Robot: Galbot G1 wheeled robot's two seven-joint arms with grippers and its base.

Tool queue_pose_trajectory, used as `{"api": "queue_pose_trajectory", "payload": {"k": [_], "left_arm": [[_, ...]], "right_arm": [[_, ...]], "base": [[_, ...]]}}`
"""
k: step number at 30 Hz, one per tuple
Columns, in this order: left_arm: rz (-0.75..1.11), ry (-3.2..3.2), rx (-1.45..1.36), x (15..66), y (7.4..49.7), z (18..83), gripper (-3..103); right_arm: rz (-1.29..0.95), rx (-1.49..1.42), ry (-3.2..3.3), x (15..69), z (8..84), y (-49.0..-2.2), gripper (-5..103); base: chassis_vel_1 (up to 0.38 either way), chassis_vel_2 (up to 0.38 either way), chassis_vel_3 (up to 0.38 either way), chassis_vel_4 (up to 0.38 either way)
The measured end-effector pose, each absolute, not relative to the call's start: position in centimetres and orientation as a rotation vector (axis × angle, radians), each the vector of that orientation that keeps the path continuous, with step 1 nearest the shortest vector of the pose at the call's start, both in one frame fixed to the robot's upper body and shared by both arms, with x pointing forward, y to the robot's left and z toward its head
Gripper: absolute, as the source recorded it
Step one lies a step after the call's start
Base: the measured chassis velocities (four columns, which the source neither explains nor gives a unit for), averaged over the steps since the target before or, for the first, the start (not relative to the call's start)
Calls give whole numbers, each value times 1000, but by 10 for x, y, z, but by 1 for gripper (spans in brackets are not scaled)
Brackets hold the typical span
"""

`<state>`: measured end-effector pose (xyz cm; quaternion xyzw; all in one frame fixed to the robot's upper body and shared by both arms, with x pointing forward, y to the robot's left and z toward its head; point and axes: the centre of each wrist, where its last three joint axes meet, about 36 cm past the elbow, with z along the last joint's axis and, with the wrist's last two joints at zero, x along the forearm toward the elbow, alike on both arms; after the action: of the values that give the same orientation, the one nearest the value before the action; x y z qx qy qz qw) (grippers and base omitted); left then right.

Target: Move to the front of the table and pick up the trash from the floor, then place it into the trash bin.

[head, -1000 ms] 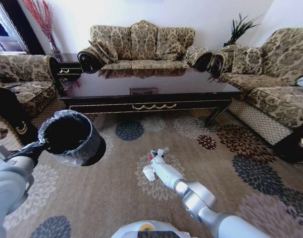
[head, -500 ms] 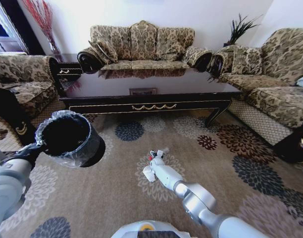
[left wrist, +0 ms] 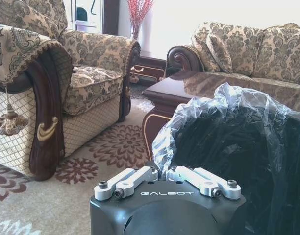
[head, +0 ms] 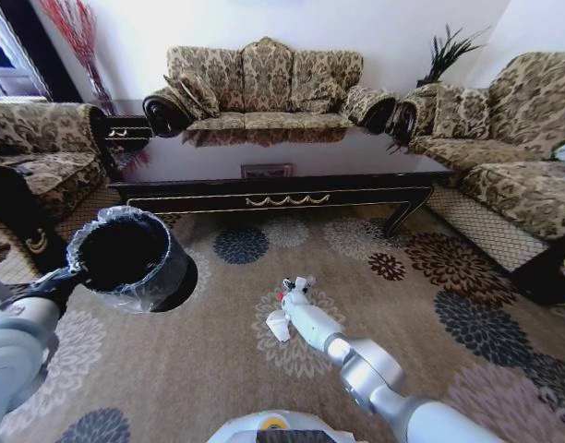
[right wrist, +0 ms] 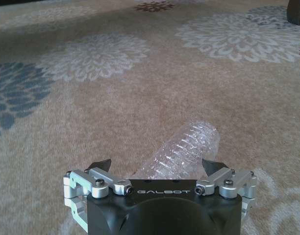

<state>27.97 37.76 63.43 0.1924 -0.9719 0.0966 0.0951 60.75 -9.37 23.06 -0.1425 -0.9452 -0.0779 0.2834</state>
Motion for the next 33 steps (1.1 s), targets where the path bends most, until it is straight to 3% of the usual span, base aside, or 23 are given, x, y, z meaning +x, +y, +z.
{"api": "queue_pose_trajectory", "payload": {"k": [8,13,17,19,20,24,29,33], "left_arm": [[283,-2886,566,276,376,637,4],[291,-2880,565,274,374,635,4],[295,-2878,567,273,374,634,4],[287,-2879,577,270,374,636,4],[287,-2879,577,270,374,636,4],[285,-2879,583,268,375,637,4],[292,-2872,565,272,373,633,4],[295,-2851,551,278,370,624,4]], "right_arm": [[-162,-385,-2513,599,219,-98,102],[-107,-370,-2490,587,207,-97,83],[-87,-357,-2488,581,203,-94,77],[-76,-335,-2496,575,205,-84,56],[-76,-335,-2496,575,205,-84,56],[-19,-282,-2528,565,207,-74,38],[20,-262,-2571,555,214,-80,27],[63,-227,-2675,547,236,-93,27]], "base": [[0,0,0,0],[0,0,0,0],[0,0,0,0],[0,0,0,0],[0,0,0,0],[0,0,0,0],[0,0,0,0],[0,0,0,0]]}}
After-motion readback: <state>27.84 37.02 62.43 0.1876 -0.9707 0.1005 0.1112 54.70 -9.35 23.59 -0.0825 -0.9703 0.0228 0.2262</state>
